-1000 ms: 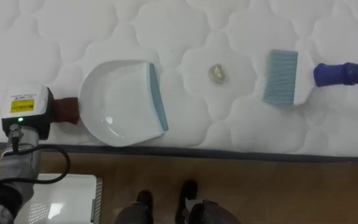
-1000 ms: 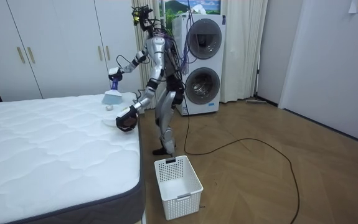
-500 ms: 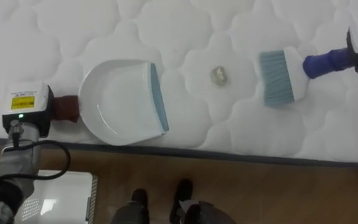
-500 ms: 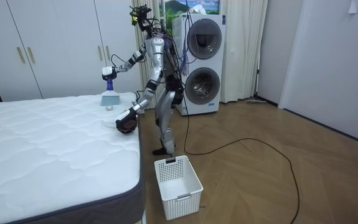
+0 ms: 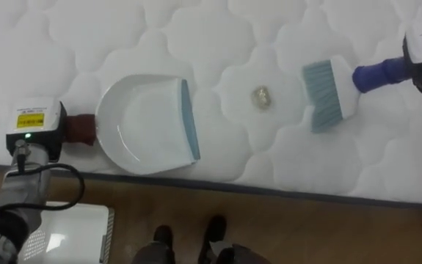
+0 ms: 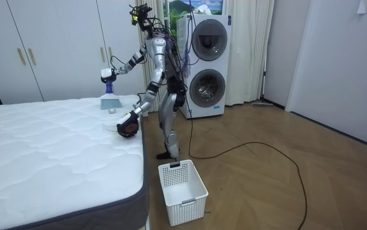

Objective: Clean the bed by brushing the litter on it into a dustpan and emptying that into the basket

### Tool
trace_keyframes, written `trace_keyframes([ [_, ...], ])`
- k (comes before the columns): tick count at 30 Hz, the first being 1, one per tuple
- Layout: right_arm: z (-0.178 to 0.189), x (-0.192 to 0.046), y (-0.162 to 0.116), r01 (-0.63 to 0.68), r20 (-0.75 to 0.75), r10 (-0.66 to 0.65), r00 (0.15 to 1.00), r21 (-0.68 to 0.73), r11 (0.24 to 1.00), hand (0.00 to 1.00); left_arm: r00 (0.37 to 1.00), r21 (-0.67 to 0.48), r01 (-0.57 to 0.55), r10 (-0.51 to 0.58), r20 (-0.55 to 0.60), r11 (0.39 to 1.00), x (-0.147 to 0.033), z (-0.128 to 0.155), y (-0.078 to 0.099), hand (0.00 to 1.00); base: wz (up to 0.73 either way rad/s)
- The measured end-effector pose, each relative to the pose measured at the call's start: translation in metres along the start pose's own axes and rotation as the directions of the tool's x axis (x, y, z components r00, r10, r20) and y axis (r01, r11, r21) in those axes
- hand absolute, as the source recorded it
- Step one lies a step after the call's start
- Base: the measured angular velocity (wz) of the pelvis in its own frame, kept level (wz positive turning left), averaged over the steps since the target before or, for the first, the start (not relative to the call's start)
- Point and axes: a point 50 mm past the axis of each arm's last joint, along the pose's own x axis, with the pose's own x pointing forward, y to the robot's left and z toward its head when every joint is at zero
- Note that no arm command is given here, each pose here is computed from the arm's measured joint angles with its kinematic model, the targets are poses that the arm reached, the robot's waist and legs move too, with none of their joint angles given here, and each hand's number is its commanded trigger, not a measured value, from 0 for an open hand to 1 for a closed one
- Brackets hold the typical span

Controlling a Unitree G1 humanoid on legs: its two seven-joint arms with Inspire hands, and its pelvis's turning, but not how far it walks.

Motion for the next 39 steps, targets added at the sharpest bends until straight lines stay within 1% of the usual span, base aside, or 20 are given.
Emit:
trace_keyframes([
  [5,0.009,0.002,-0.005,0.022,-0.006,-0.022,1.000,0.032,0.999,1.00,1.000,0.002,-0.011,0.011,0.013,1.000,0.003,0.004,0.004,1.00,0.04],
  [8,0.018,0.003,-0.010,0.058,0.006,-0.058,0.998,0.051,0.997,1.00,1.000,-0.004,-0.013,0.013,0.017,1.000,0.003,0.007,0.004,1.00,0.05],
  [15,0.044,0.002,-0.015,0.088,0.089,-0.095,0.992,0.079,0.993,1.00,0.999,-0.011,-0.033,0.033,0.036,0.999,0.005,0.012,0.008,1.00,0.01],
  [20,0.049,0.001,-0.014,0.061,0.100,-0.070,0.993,0.094,0.994,1.00,0.998,-0.024,-0.035,0.036,0.055,0.999,0.006,0.018,0.011,1.00,0.00],
  [31,0.062,-0.005,-0.012,0.013,0.139,-0.026,0.990,0.098,0.995,1.00,0.998,-0.040,0.011,-0.008,0.056,0.999,0.005,0.029,0.007,1.00,0.00],
  [39,0.073,-0.007,-0.015,-0.007,0.168,-0.010,0.986,0.101,0.995,1.00,0.999,-0.031,0.026,-0.025,0.047,0.999,0.005,0.030,0.005,1.00,-0.01],
])
